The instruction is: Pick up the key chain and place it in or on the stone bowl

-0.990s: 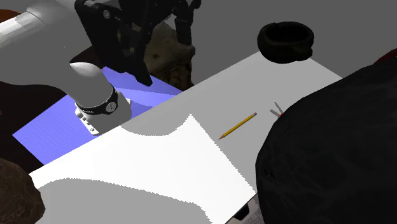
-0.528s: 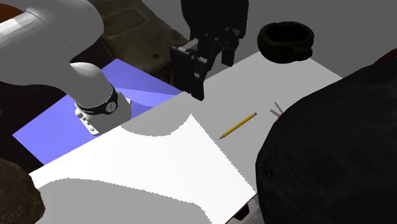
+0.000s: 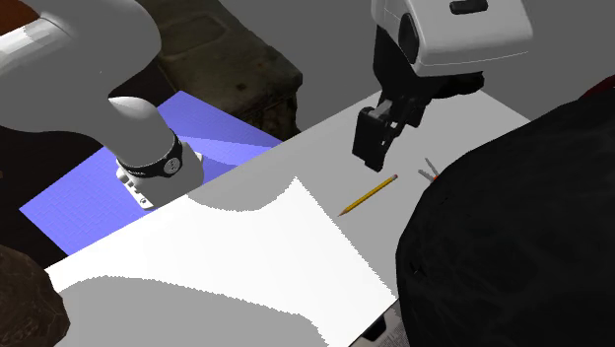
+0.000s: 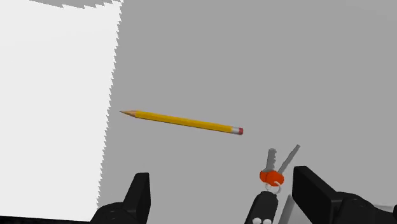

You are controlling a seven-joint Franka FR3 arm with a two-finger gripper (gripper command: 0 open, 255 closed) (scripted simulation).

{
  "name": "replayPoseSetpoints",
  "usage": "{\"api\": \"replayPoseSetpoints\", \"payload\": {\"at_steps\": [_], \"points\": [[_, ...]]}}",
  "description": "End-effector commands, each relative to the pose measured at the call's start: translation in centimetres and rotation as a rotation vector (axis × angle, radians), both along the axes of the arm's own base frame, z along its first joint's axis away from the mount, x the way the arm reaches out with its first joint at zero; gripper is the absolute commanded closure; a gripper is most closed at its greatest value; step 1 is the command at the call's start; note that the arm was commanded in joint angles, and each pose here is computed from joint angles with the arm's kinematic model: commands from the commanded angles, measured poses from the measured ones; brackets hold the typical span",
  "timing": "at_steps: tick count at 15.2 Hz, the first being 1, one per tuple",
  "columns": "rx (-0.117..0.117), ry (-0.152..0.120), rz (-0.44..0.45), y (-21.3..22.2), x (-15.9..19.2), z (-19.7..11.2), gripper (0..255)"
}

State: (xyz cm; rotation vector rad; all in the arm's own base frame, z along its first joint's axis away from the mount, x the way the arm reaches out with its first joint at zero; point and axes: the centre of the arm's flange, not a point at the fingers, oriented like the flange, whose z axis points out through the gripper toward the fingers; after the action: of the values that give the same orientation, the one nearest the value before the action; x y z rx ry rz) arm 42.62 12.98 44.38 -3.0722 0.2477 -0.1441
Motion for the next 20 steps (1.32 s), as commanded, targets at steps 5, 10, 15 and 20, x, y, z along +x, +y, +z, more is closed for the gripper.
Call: {"api": "replayPoseSetpoints", "payload": {"at_steps": [5, 10, 15, 20], "points": [[0.013, -0.029, -0.071, 4.2, 4.8, -4.0, 0], [0.021, -0.048, -0.119, 6.8, 8.5, -6.8, 0], [0.021, -0.048, -0.119, 7.0, 8.9, -9.4, 0], [0.021, -0.048, -0.119, 7.0, 9.1, -10.7, 0]]}}
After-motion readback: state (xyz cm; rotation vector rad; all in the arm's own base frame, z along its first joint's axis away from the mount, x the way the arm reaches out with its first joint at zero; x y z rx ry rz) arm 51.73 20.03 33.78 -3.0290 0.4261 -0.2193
